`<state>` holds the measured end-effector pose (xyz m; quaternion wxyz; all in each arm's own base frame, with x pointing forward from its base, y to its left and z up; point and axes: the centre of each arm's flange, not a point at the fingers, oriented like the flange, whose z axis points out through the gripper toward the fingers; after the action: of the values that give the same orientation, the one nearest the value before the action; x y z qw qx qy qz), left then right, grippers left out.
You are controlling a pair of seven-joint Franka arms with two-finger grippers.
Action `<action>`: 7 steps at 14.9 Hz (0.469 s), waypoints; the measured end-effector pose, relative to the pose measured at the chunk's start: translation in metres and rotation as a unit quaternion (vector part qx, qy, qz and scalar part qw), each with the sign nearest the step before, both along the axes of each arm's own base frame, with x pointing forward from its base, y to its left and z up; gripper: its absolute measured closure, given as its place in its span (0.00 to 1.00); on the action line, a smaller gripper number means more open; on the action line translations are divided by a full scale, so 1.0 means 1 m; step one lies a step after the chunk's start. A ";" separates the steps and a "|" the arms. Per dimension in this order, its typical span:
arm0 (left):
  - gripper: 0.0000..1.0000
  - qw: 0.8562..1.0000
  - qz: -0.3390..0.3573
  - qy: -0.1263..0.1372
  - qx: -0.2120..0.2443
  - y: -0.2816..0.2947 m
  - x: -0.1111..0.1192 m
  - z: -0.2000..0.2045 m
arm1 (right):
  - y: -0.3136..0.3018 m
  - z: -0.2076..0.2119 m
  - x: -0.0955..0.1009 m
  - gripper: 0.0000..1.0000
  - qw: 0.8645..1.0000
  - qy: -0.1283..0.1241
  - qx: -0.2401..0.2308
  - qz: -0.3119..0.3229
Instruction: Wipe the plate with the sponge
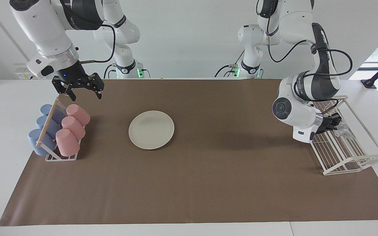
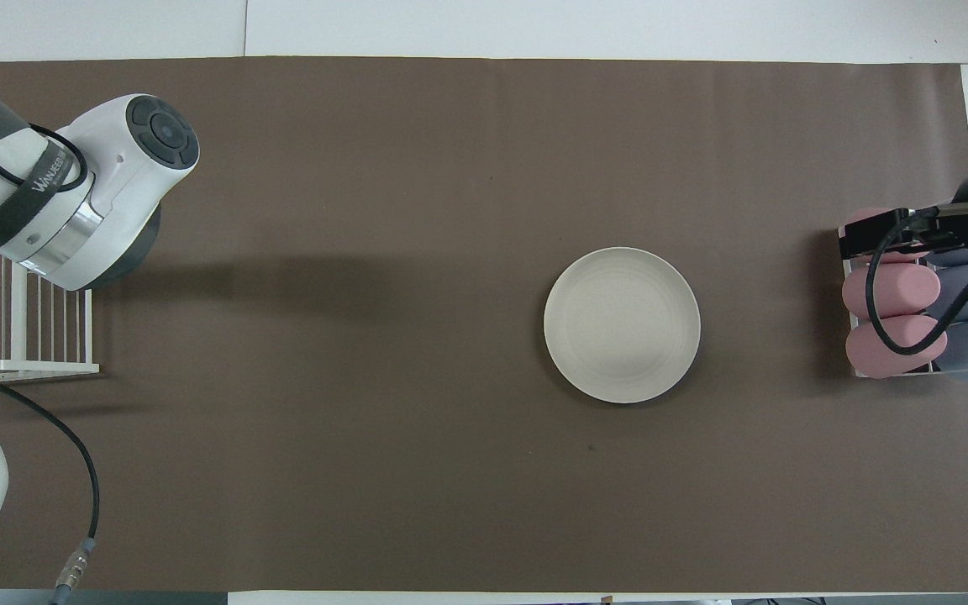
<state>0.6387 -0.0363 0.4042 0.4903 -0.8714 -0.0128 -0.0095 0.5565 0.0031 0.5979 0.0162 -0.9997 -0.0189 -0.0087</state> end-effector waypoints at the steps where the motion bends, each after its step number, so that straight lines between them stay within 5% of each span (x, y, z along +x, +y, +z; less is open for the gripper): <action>1: 0.96 1.000 -0.001 -0.001 -0.001 0.000 0.000 0.000 | -0.005 0.001 0.000 0.00 1.000 0.001 0.000 -0.004; 4: 0.91 1.000 0.001 -0.001 -0.001 0.002 0.000 0.000 | -0.040 0.009 0.000 0.00 0.999 -0.009 0.000 -0.035; 7: 0.66 1.000 0.001 -0.001 -0.001 0.004 0.001 -0.001 | -0.059 0.023 0.001 0.00 0.999 -0.016 -0.001 -0.047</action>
<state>0.6392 -0.0327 0.4035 0.4890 -0.8721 -0.0145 -0.0101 0.5574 -0.0555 0.6207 0.0146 -0.9992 0.0283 -0.0252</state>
